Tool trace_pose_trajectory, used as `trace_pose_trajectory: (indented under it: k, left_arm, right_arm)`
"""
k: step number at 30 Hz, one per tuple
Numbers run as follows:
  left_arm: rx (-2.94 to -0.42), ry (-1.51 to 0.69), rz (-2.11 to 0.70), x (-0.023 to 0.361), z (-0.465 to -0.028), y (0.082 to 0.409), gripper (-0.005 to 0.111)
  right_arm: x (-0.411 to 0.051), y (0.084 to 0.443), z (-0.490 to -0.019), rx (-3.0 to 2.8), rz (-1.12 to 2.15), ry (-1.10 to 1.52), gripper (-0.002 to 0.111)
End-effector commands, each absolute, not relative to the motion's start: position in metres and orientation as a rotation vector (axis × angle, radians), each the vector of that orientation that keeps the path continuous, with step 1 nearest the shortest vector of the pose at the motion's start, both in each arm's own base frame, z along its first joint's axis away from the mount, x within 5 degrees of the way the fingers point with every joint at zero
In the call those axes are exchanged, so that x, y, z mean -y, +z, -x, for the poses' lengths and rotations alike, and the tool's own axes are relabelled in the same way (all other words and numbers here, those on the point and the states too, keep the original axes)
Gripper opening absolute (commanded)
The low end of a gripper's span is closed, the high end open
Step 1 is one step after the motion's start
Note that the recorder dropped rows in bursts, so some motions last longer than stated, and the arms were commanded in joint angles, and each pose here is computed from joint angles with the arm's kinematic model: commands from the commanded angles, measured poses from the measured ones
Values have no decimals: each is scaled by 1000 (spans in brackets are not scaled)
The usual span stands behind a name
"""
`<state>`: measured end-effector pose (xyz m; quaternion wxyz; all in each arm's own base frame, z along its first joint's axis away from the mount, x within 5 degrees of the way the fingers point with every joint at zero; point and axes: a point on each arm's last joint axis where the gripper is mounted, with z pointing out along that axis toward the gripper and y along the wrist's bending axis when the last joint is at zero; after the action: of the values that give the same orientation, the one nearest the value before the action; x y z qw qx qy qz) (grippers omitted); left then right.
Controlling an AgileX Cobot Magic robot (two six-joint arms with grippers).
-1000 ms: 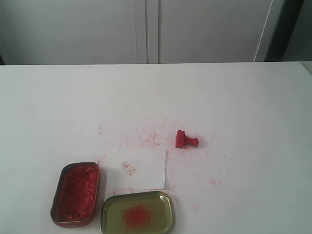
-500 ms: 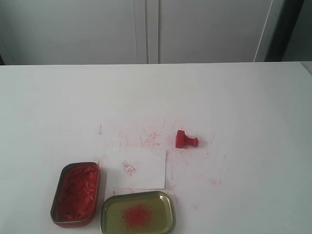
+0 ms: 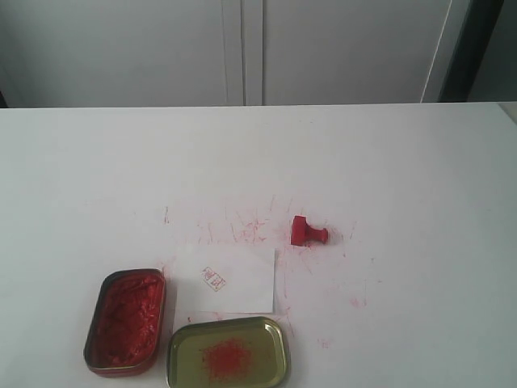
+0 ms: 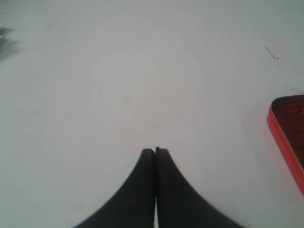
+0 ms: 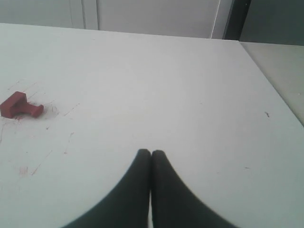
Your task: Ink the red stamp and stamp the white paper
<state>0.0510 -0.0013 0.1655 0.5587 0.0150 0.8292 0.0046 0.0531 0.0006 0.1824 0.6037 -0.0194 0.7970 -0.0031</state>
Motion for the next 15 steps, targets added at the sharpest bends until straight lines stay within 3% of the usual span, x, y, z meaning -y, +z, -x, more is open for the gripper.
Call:
trace_pose_trajectory:
  k: [1, 15]
  left_arm:
    - [-1956, 8, -30, 1, -51, 164, 0]
    - [-1956, 8, -30, 1, -51, 164, 0]
  right_arm:
    - [0, 182, -53, -1830, 54, -24, 0]
    - [-1, 182, -53, -1830, 75, -8, 0]
